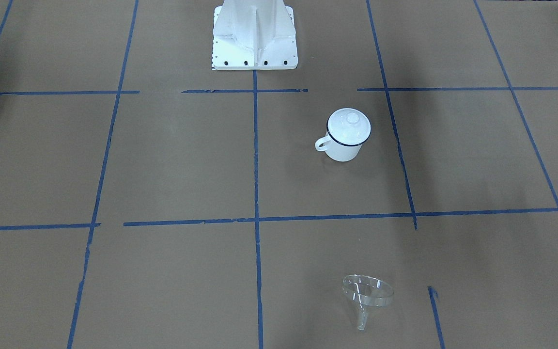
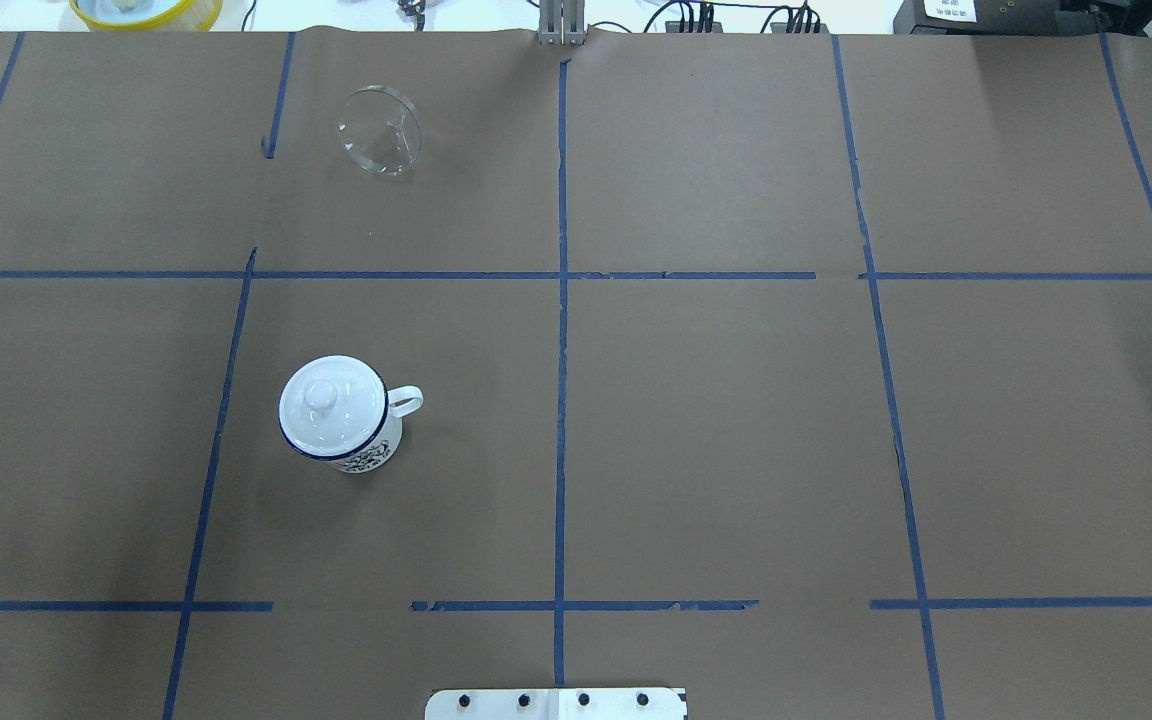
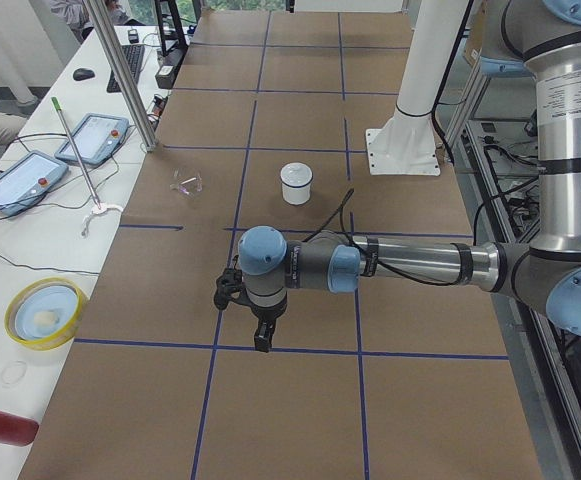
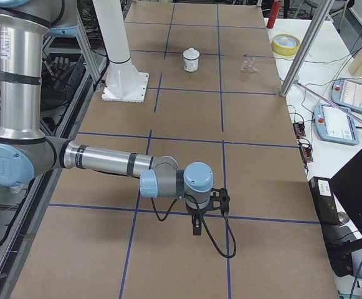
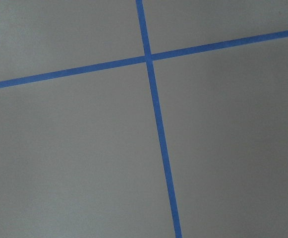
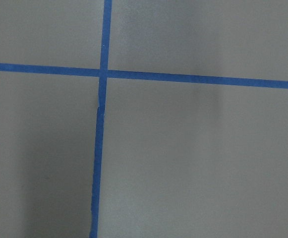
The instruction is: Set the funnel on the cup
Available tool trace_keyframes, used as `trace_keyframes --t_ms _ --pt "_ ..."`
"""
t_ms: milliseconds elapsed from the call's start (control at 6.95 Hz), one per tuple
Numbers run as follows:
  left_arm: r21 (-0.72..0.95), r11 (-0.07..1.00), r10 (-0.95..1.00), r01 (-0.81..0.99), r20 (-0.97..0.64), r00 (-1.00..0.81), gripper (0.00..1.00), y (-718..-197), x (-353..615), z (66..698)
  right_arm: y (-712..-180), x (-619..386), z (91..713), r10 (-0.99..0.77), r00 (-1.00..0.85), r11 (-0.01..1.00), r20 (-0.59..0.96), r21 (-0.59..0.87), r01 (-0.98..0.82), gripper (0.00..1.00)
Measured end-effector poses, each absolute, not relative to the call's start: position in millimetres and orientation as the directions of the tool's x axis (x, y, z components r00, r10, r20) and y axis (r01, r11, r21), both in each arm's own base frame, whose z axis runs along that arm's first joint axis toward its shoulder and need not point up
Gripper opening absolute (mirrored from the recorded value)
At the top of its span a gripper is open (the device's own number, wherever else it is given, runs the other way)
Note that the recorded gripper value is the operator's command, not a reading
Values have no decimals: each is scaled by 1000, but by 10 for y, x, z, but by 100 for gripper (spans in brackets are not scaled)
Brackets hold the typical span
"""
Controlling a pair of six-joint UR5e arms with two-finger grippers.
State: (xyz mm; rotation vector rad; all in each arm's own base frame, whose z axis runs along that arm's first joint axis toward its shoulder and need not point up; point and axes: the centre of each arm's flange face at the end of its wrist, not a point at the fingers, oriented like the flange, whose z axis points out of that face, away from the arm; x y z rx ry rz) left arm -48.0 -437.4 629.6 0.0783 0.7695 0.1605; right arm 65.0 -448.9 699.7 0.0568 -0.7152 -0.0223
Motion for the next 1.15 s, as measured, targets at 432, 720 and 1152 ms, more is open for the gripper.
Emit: trace_keyframes --t_ms 432,720,1152 --pt "130 985 173 -115 -683 710 100 -4369 -487 6293 -4489 650 6997 -40 755 998 655 60 1 100" --pt "136 984 179 -117 -680 711 100 -4389 -475 6270 -4489 650 6997 -40 755 998 655 60 1 100" --pt "304 946 295 -116 -651 700 100 -4967 -411 5438 -4489 650 6997 -40 755 998 655 60 1 100"
